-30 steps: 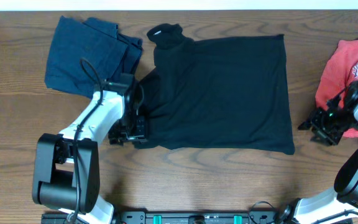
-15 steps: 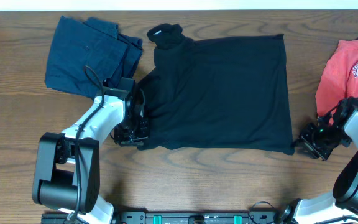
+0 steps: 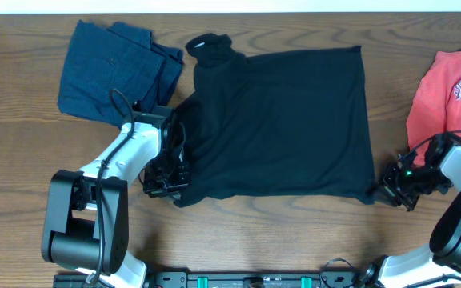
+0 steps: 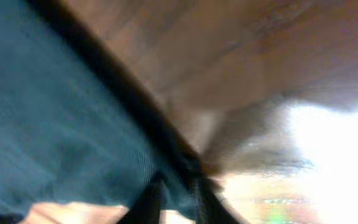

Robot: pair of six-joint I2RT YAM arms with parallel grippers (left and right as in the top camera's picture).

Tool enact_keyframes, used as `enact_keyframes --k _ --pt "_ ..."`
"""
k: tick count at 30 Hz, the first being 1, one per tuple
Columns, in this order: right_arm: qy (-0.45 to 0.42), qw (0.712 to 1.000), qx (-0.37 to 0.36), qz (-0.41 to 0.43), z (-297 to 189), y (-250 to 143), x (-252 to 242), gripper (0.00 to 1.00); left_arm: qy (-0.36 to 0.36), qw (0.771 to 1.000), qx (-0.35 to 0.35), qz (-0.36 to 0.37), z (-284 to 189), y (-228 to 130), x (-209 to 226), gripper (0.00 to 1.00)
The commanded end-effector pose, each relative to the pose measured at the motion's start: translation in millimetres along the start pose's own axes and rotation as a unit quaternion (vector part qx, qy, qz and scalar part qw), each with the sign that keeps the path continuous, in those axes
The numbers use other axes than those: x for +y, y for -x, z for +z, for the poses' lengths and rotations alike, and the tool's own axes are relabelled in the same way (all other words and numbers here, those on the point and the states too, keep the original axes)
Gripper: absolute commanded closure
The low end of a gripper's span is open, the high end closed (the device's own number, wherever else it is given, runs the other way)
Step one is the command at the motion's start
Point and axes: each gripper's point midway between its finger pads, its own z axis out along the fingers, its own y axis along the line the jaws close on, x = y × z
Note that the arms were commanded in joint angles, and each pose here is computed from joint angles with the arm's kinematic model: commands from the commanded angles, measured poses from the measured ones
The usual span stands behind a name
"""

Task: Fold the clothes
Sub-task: 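Grasp the polo's bottom corners with both grippers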

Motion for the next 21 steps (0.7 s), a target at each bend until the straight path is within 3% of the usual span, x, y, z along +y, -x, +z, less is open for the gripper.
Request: enact_keyframes --k 1,6,13,16,21 --pt "-0.020 1.000 0.018 -0.004 12 -6 -11 0.99 -0.001 1.000 -0.003 0.017 -11 3 -4 0.94" --pt "0.001 1.000 -0.004 -0.009 -14 7 -3 0.99 0.001 1.000 -0.001 0.025 -37 -1 -8 0.94" --pt "0.054 0.995 -0.078 -0.030 -89 16 30 0.99 0.005 0.999 -0.029 0.038 -83 -8 -8 0.94" --pt "0.059 0.990 -0.117 -0.047 -111 18 39 0.99 0.029 0.996 -0.069 0.039 -97 -1 1 0.94" --pt "0.065 0.985 -0.152 -0.046 -120 28 48 0.99 0.064 0.981 -0.180 0.040 -114 48 13 0.94"
